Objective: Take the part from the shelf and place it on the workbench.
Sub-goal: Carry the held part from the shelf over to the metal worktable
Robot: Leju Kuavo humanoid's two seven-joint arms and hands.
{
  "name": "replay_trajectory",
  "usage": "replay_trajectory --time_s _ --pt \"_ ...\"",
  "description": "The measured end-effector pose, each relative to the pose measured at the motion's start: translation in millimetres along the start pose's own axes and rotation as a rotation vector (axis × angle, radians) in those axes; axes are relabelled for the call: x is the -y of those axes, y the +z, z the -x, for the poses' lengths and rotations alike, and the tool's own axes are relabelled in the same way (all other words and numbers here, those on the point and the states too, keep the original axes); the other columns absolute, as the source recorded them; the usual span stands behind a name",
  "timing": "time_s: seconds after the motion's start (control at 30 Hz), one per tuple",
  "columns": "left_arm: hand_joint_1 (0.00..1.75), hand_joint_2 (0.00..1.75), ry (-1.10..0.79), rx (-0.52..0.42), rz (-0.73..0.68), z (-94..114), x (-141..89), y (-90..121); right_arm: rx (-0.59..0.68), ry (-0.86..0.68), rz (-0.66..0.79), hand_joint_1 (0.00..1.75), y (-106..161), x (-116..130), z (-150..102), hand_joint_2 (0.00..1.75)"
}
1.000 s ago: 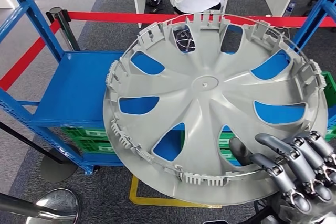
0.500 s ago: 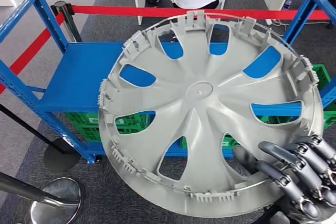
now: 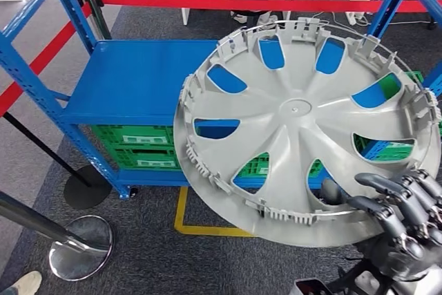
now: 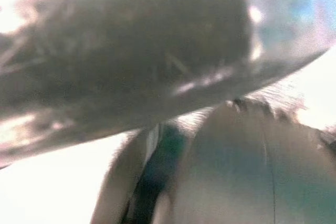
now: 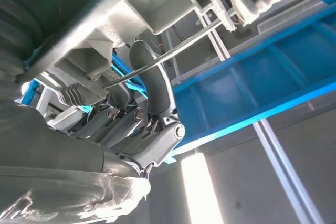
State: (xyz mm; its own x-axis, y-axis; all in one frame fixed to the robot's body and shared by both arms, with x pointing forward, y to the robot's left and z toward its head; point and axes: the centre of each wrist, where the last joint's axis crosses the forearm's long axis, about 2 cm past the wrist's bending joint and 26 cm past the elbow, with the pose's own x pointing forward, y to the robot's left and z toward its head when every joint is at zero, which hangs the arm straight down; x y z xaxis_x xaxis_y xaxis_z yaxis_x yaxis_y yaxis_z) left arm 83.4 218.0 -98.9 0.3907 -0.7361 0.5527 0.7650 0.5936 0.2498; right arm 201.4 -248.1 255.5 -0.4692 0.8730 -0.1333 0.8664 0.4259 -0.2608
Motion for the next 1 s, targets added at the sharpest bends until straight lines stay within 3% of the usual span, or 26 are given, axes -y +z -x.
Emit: replay_trajectory --time_s 0.07,0.13,0.23,0.47,1.0 --pt "0.00 0.00 0.002 -0.054 0.011 -61.3 -27.6 -21.2 -0.025 0.004 -0.023 1.75 -1.2 -9.3 -3.9 1.75" --pt "0.00 0.00 -0.019 -0.070 0.006 -116.1 -46.6 -29.5 -0.059 -0.004 -0.042 1.75 -1.7 -17.3 -7.7 1.75" --pt "0.00 0.00 -0.035 0.038 -0.014 -149.4 -54.8 -27.8 -0.107 -0.021 -0.060 1.75 -0.5 -24.1 -11.6 1.75" --pt "0.00 0.00 -0.038 0.171 -0.024 -169.7 -59.0 -15.6 -0.153 -0.016 -0.086 1.75 1.3 -28.6 -13.1 1.75" --pt "0.00 0.00 -0.010 0.203 -0.071 -172.1 -70.2 -5.3 -0.165 -0.015 -0.105 1.75 3.4 -31.1 -14.4 1.75"
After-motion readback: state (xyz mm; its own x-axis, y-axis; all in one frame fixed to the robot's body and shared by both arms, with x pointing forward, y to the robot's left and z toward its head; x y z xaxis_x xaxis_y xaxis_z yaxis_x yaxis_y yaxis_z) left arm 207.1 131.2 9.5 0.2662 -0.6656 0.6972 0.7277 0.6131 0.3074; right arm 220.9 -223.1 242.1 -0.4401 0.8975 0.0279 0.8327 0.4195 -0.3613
